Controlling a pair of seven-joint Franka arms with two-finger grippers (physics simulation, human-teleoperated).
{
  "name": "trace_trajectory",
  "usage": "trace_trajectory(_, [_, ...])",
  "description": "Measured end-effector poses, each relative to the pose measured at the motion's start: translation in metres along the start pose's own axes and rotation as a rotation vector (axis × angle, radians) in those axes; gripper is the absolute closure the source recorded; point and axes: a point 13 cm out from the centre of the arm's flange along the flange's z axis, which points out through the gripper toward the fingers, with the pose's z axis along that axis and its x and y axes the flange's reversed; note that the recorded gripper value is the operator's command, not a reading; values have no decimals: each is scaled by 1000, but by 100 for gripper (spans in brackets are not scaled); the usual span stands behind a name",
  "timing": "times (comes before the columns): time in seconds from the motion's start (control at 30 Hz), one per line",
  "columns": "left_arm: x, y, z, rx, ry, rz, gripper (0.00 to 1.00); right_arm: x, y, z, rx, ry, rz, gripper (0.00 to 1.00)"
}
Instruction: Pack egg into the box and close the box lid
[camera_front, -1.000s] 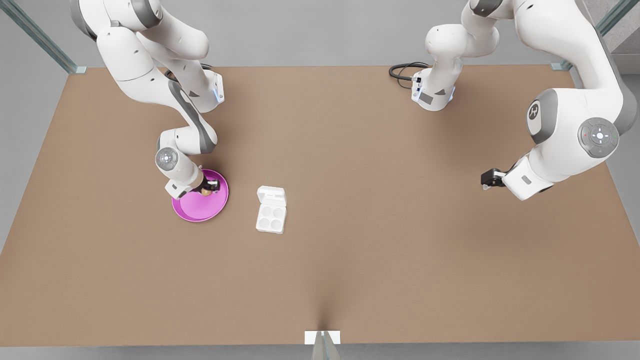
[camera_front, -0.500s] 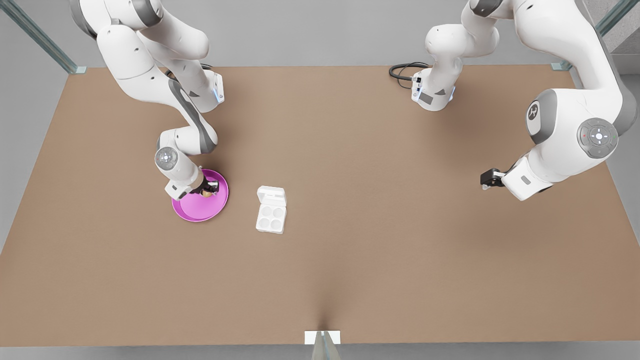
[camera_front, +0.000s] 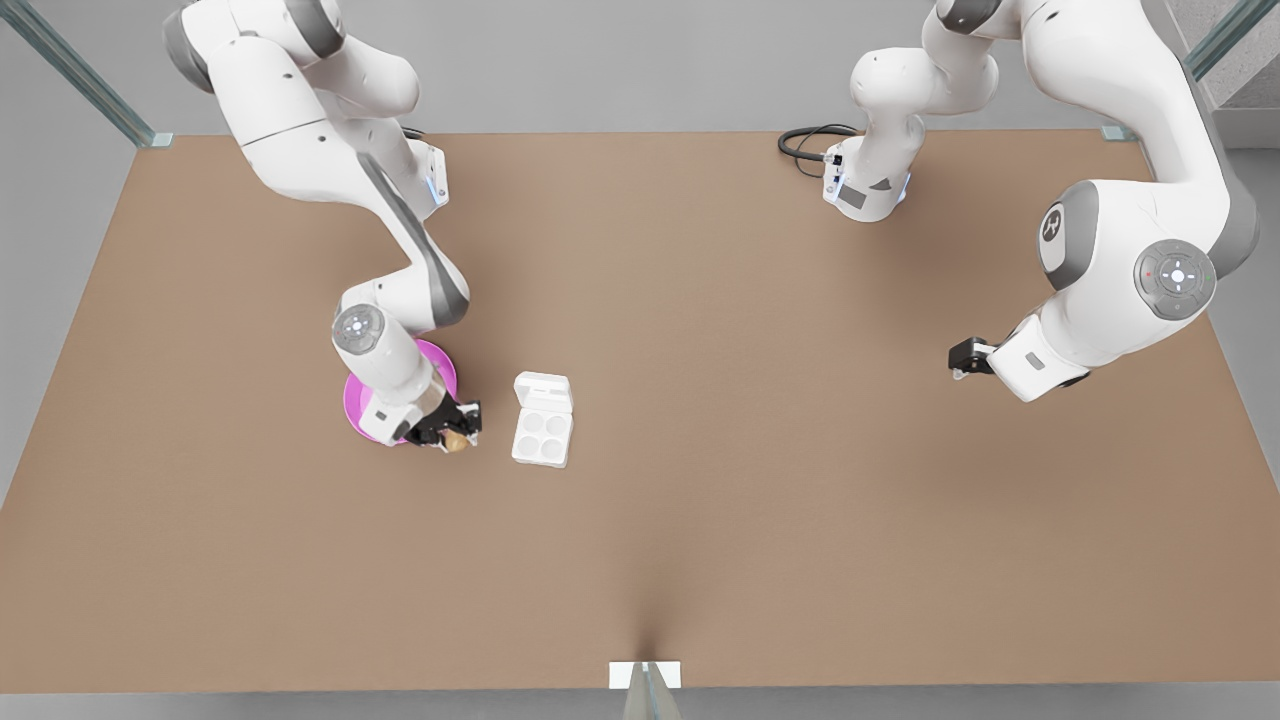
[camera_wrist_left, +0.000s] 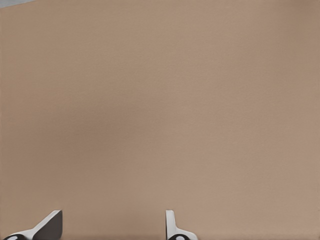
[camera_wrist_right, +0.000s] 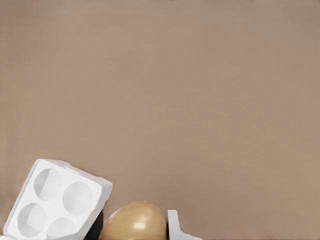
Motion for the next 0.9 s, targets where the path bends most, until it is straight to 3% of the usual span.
trace_trajectory(0.17, [0,0,0,0,0,-1,0,-47,10,-16,-21,-16,3,57])
trace_trajectory(0.37, [0,0,0,0,0,-2,0,-12,109,25,-84,100,-54,57])
trace_trajectory(0.67, [-1,0,2,0,2,-2,0,21,124,49,-80,182,-9,56])
trace_trajectory(0.7, [-1,0,2,0,3,-2,0,23,124,52,-79,188,-4,41])
trace_trajectory(0.73, [-1,0,3,0,3,-2,0,25,125,53,-76,192,1,12])
trace_trajectory(0.77, [-1,0,3,1,4,-2,0,26,127,53,-73,194,4,12])
trace_trajectory(0.83, [-1,0,3,1,4,-2,0,28,127,56,-67,201,16,0])
trace_trajectory(0.9, [-1,0,3,1,3,-2,0,29,127,58,-64,205,30,0])
